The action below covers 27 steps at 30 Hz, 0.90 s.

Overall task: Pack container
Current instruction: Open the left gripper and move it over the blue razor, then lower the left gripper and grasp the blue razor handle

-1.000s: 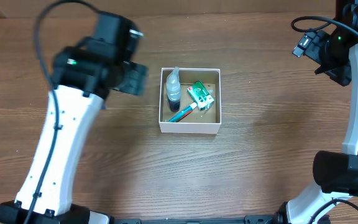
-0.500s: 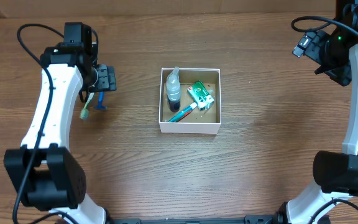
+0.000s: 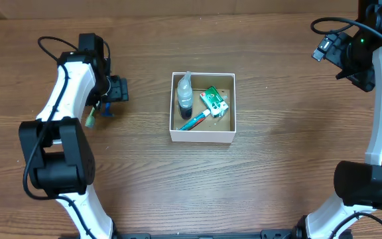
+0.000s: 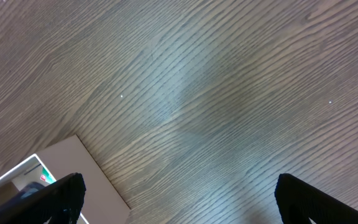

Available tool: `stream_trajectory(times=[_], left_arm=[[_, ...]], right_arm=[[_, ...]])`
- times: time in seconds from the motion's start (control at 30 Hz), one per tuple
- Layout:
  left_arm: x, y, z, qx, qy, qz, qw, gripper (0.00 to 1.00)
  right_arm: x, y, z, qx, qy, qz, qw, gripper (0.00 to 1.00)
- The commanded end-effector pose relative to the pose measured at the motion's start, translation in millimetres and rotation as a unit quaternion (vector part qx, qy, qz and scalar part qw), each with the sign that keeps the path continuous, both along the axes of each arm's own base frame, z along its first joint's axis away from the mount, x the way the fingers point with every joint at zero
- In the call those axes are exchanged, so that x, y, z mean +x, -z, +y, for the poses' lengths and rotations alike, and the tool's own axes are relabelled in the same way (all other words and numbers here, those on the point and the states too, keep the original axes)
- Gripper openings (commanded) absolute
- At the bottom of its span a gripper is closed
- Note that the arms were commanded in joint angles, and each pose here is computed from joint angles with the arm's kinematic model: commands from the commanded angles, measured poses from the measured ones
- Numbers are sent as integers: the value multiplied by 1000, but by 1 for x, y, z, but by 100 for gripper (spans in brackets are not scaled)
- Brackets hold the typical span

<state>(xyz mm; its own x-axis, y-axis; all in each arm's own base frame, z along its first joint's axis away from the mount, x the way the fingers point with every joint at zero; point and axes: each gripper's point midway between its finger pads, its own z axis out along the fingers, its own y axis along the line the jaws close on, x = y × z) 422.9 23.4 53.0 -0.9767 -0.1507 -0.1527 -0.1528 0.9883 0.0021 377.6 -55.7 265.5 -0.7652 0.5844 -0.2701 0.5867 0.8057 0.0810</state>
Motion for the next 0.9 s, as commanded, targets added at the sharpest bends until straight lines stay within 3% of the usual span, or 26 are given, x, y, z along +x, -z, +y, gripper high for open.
stream_trajectory(times=[0.0,0.37,0.53,0.63,0.8,0.87], left_arm=[[4,13,0,-4,8,4,1000,82],[5,45,1,-3,13,27,1000,82],[3,58,1,-4,17,39,999,77],[4,59,1,-4,17,38,999,67],[4,59,1,-4,18,38,999,29],[4,59,0,-4,17,38,999,27]], right_arm=[[1,-1,-1,-2,2,-4,1000,100],[1,-1,-1,-2,2,-4,1000,100],[1,-1,-1,-2,2,-4,1000,100],[1,-1,-1,-2,2,-4,1000,100],[1,-1,-1,-2,2,-4,1000,100],[1,-1,-1,-2,2,-4,1000,100]])
